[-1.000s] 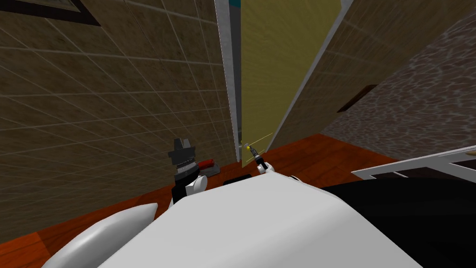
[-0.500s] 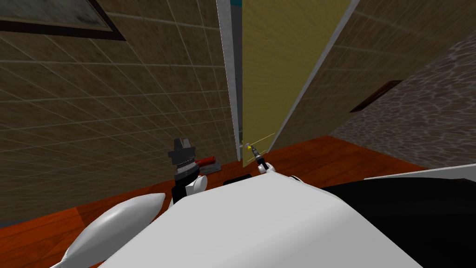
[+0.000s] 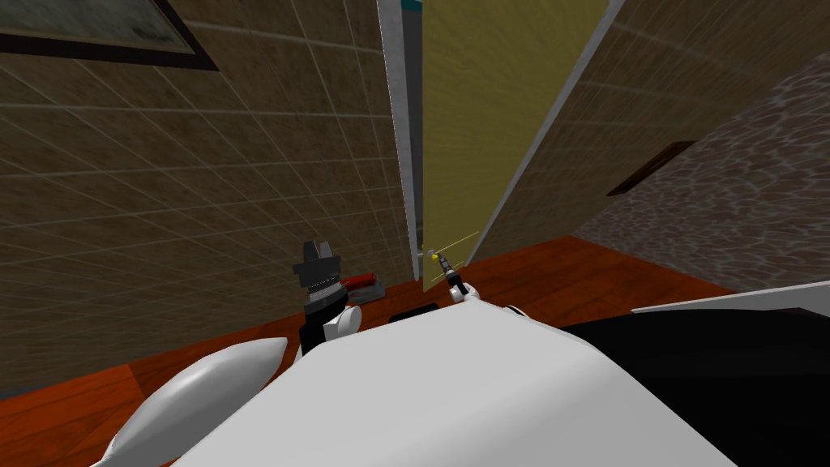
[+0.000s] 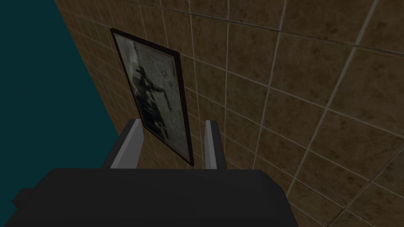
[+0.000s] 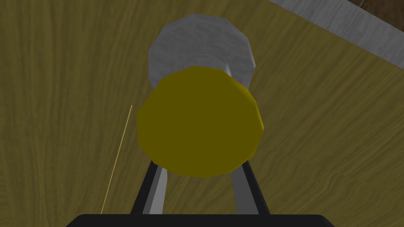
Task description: Pull the door open
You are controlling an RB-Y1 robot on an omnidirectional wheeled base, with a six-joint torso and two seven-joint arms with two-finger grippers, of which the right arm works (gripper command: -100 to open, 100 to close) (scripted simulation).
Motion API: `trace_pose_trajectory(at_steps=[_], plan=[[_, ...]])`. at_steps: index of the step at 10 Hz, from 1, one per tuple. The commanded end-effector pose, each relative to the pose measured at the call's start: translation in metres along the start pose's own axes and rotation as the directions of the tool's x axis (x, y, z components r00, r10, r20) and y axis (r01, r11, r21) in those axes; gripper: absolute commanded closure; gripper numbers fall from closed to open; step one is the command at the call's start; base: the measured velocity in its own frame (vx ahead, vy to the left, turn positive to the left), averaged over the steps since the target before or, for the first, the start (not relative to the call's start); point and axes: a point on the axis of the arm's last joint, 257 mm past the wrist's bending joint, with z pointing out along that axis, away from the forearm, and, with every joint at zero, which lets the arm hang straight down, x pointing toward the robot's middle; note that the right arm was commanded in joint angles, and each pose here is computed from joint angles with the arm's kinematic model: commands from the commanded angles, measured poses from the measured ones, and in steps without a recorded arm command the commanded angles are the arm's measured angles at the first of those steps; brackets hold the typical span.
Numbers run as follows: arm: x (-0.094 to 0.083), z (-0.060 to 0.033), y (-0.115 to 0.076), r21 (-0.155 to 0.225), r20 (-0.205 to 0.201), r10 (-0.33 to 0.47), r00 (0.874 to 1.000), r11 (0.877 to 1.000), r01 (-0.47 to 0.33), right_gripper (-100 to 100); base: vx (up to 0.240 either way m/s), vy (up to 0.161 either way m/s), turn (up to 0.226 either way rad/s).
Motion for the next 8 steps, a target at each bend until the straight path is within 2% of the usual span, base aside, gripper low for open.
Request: trace_pose_trajectory(at_steps=[1,2,3,8], plan=[[0.0255,-0.0036,0.0059,-0.010,-0.036,0.021,0.999,1.000,-0.021,100,0.002,-0.025,0.015],[0.0255,-0.0036,0.0059,-0.010,-0.036,0.021,0.999,1.000,-0.021,100,0.000,0.000,0.000],[0.0226,-0.0040,0.0047,-0.006,-0.029,0.059,0.998,0.998,-0.060,100,-0.028,0.004,0.082],[0.0226,-0.0040,0.0047,-0.006,-0.029,0.059,0.998,0.998,-0.060,100,-0.005,-0.003,0.015]])
